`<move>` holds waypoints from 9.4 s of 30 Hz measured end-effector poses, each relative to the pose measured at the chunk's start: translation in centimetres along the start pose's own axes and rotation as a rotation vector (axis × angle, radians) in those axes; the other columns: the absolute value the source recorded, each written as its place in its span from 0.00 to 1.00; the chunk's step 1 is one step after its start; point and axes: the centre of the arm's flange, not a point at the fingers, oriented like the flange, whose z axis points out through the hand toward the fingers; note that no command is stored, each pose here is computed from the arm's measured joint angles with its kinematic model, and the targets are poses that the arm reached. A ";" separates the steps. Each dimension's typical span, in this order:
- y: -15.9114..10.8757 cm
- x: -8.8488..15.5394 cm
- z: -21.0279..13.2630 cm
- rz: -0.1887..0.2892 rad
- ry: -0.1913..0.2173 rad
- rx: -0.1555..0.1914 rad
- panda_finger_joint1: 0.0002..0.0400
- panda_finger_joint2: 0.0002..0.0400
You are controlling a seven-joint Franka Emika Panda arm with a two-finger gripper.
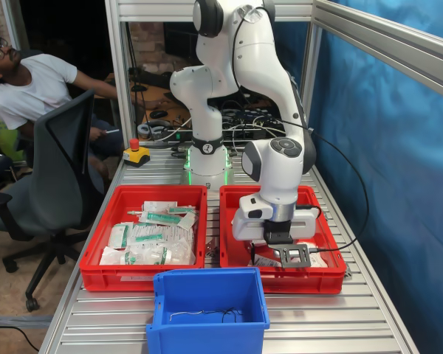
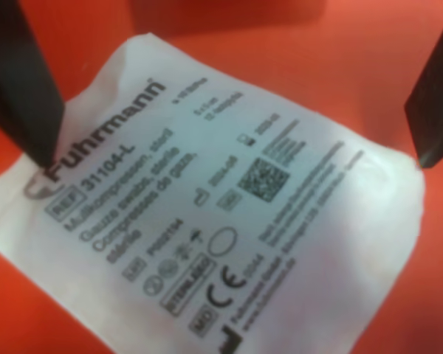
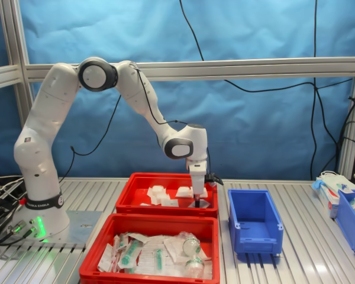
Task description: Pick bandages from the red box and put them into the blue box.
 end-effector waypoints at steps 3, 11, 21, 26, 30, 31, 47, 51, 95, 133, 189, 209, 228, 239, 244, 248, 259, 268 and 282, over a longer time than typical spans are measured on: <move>0.2 0.1 0.6 0.002 -0.003 -0.010 1.00 1.00; 0.9 0.4 1.9 0.011 -0.009 -0.032 1.00 1.00; 1.2 0.7 2.3 0.003 -0.008 -0.040 1.00 1.00; 1.1 1.0 2.0 0.002 -0.003 -0.035 1.00 1.00; 1.1 1.3 1.9 0.004 0.000 -0.033 1.00 1.00; 1.1 1.3 1.9 0.004 0.001 -0.032 1.00 1.00; 1.1 2.3 1.4 0.014 0.014 -0.027 1.00 1.00; 1.2 2.4 1.4 0.015 0.015 -0.027 1.00 1.00; 1.9 3.4 1.4 0.034 0.023 -0.032 0.27 0.27; 1.6 3.9 -4.0 0.044 0.017 -0.022 0.14 0.14; 3.6 20.8 -20.0 0.247 0.303 0.140 0.14 0.14; 3.2 20.9 -18.6 0.242 0.300 0.123 0.14 0.14; 3.1 21.3 -19.3 0.244 0.316 0.141 0.14 0.14; 3.1 21.3 -19.4 0.245 0.319 0.146 0.35 0.35; 3.0 21.4 -19.4 0.245 0.321 0.147 0.48 0.48; 3.1 21.4 -19.4 0.245 0.321 0.147 0.48 0.48; 3.1 21.4 -19.4 0.246 0.321 0.148 0.85 0.85; 3.1 21.4 -19.4 0.246 0.321 0.148 0.99 0.99; 3.2 21.0 -19.2 0.247 0.295 0.118 1.00 1.00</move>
